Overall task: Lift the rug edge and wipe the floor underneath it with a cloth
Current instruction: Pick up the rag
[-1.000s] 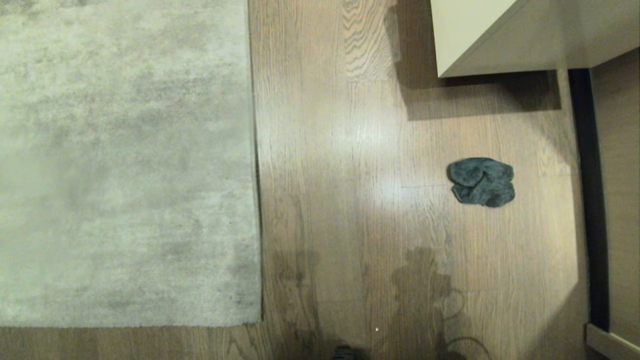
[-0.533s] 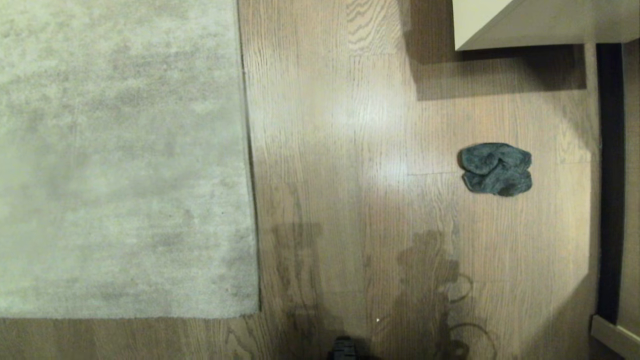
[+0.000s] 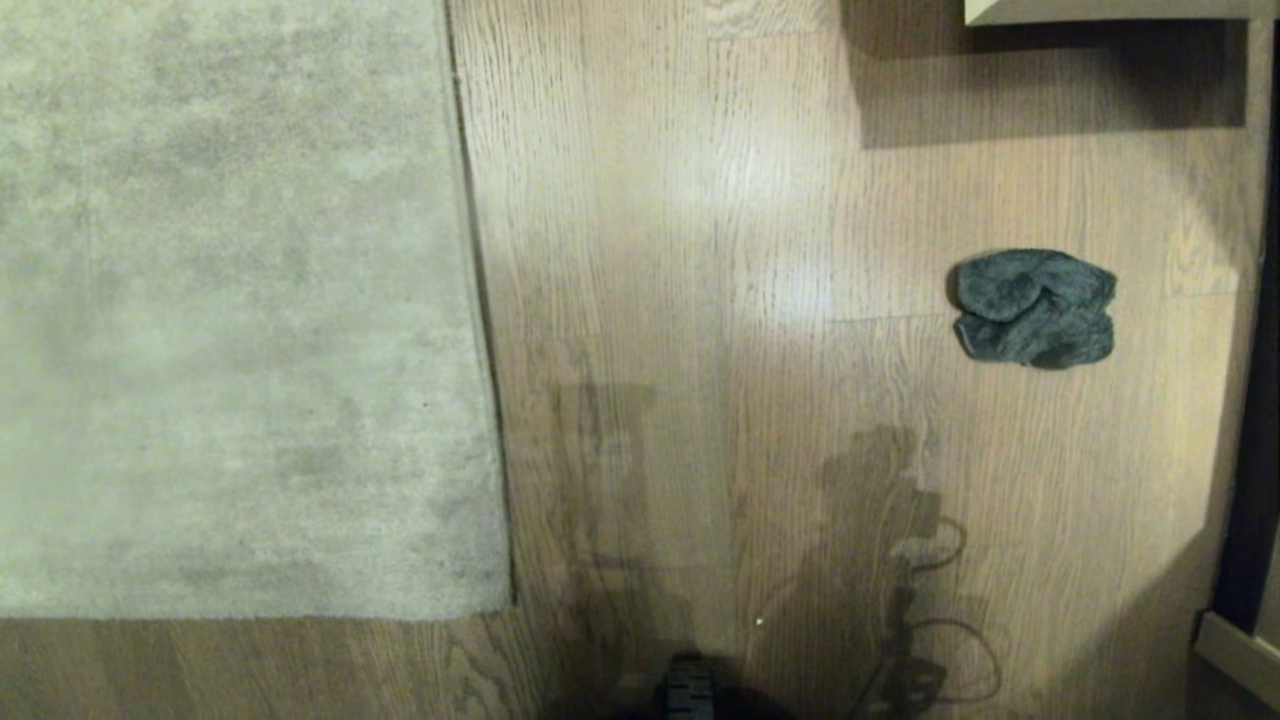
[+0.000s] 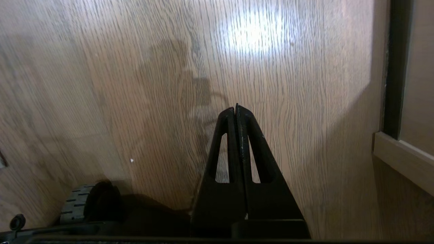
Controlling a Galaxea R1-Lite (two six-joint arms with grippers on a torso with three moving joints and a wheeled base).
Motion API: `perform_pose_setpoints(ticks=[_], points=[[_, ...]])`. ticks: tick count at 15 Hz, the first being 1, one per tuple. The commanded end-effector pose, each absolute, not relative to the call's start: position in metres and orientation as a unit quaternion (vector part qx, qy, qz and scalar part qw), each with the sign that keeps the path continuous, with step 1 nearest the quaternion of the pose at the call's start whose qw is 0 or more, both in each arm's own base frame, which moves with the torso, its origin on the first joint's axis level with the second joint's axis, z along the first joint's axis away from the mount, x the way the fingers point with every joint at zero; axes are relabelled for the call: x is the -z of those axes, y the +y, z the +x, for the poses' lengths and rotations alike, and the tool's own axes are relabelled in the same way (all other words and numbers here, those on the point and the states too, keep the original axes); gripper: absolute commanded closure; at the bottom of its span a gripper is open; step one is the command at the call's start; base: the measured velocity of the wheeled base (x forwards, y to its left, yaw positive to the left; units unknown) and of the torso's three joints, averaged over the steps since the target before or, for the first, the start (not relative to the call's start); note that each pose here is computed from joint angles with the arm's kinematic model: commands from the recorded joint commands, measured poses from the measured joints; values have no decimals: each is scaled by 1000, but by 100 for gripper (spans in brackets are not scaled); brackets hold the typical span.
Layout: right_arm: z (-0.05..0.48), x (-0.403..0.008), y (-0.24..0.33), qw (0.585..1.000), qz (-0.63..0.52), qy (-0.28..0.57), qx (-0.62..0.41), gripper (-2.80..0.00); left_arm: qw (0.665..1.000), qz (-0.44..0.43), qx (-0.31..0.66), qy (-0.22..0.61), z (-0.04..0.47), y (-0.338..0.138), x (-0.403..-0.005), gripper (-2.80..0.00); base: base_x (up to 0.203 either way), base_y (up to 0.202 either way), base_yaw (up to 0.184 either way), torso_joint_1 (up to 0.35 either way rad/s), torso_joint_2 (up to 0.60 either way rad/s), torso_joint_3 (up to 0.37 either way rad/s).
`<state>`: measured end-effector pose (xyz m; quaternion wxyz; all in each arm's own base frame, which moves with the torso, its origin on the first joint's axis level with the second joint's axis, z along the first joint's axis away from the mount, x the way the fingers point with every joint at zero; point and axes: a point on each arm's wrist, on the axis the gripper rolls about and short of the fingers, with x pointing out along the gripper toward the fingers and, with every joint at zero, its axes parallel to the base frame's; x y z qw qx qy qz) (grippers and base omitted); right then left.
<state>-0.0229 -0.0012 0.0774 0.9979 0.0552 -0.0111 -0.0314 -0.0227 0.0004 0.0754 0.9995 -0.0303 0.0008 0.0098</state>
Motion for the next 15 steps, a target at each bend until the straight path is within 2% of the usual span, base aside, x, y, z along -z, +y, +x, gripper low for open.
perform_pose_setpoints(ticks=[1,15], points=[[-23,-77,-1,998,55,-11,32,0,999,-31,-10,1,-23,0,-75,0,0,0,0,2,2,-188],[-23,-77,-1,998,55,-11,31,0,999,-31,-10,0,-23,0,-76,0,0,0,0,0,1,-13]])
